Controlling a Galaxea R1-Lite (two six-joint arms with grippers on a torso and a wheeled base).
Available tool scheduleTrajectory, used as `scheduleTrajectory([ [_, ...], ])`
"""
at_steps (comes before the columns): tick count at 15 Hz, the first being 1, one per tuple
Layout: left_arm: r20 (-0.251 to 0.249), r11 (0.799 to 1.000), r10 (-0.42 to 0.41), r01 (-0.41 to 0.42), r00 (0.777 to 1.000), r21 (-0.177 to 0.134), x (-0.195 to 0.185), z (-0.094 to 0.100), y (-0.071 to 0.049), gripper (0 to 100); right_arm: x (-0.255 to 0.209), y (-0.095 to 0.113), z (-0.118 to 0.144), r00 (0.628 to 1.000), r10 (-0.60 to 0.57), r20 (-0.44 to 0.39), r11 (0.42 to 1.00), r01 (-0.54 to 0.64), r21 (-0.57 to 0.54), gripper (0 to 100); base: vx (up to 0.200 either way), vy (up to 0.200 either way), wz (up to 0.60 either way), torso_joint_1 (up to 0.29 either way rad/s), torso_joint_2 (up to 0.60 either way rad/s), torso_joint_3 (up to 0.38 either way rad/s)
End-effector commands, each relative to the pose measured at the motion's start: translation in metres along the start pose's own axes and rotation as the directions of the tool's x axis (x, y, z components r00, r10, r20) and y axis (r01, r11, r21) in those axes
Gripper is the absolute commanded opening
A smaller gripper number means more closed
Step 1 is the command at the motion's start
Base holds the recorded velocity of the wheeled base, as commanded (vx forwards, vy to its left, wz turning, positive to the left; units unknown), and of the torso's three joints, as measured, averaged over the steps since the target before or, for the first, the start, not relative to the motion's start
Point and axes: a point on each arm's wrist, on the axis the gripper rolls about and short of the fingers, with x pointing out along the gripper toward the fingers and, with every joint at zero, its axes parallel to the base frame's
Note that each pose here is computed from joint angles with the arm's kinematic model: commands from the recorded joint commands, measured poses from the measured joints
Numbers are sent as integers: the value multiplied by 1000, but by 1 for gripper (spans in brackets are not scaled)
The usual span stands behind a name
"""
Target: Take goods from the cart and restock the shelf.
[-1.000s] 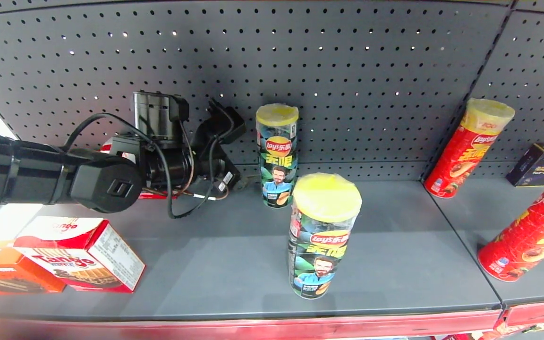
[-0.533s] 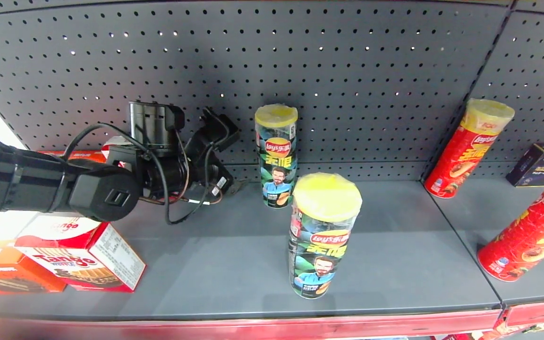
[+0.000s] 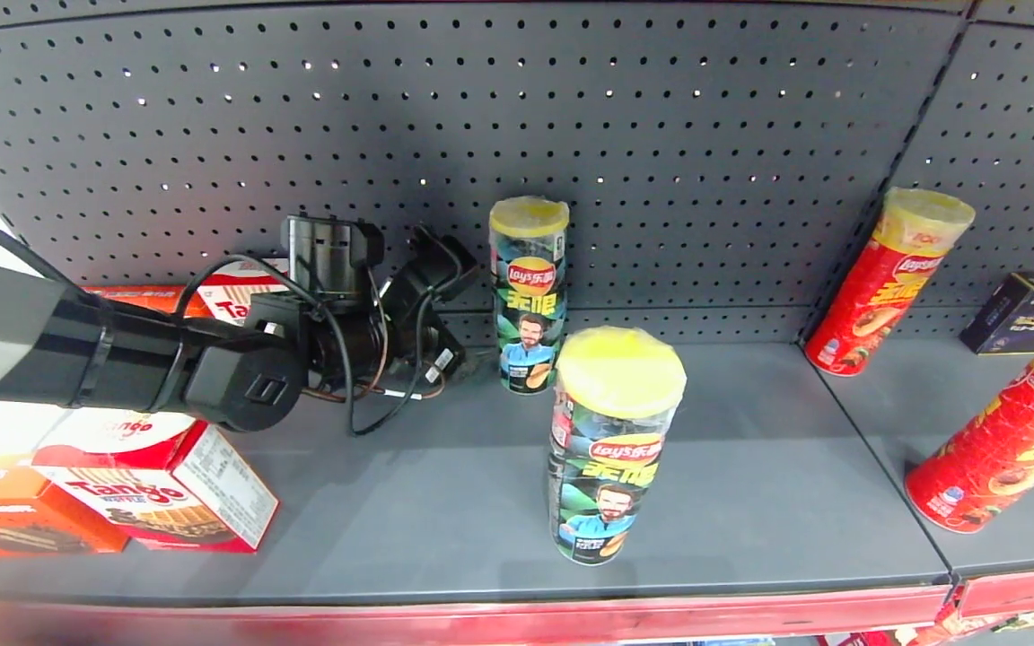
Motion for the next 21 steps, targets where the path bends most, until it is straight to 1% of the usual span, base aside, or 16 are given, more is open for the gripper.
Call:
scheduleTrajectory([
  [1, -5, 1000, -18, 18, 1000, -9, 5, -1, -6, 100, 0, 0, 0, 1000, 0, -3, 1000, 0, -1, 100, 0, 0, 0, 0, 0, 0],
  [2, -3, 1000, -18, 18, 1000, -21, 5, -1, -7, 100, 0, 0, 0, 1000, 0, -2, 1000, 0, -1, 100, 0, 0, 0, 0, 0, 0],
  [3, 5, 999, -27, 27, 1000, -32, 6, 3, -10, 100, 0, 0, 0, 1000, 0, -3, 1000, 0, -1, 100, 0, 0, 0, 0, 0, 0],
  [4, 10, 999, -29, 29, 1000, -33, 6, 5, -11, 100, 0, 0, 0, 1000, 1, -2, 1000, -1, -1, 100, 0, 0, 0, 0, 0, 0],
  [12, 20, 999, -36, 37, 999, -29, 7, 8, -15, 100, 0, 0, 0, 1000, 0, -2, 1000, 0, -1, 100, 0, 0, 0, 0, 0, 0],
  [16, 18, 999, -41, 42, 999, -26, 11, 7, -18, 100, 0, 0, 0, 1000, 0, -3, 1000, 0, -1, 100, 0, 0, 0, 0, 0, 0],
  [17, 20, 999, -36, 37, 999, -27, 9, 8, -17, 100, 0, 0, 0, 1000, 1, 0, 1000, -1, -1, 100, 0, 0, 0, 0, 0, 0],
  [18, 47, 999, -19, 21, 999, -26, 4, 13, -13, 100, 0, 0, 0, 1000, 1, -3, 1000, -1, -1, 100, 0, 0, 0, 0, 0, 0],
  [19, 72, 1000, 8, -6, 997, -28, -6, 21, -5, 100, 0, 0, 0, 1000, 0, -2, 1000, 0, -1, 100, 0, 0, 0, 0, 0, 0],
  [20, 97, 999, 40, -37, 995, -38, -17, 31, 2, 100, 0, 0, 0, 1000, 1, -2, 1000, -1, -1, 100, 0, 0, 0, 0, 0, 0],
  [21, 110, 998, 54, -50, 993, -38, -24, 36, 5, 100, 0, 0, 0, 1000, 1, -3, 1000, -1, -1, 100, 0, 0, 0, 0, 0, 0],
])
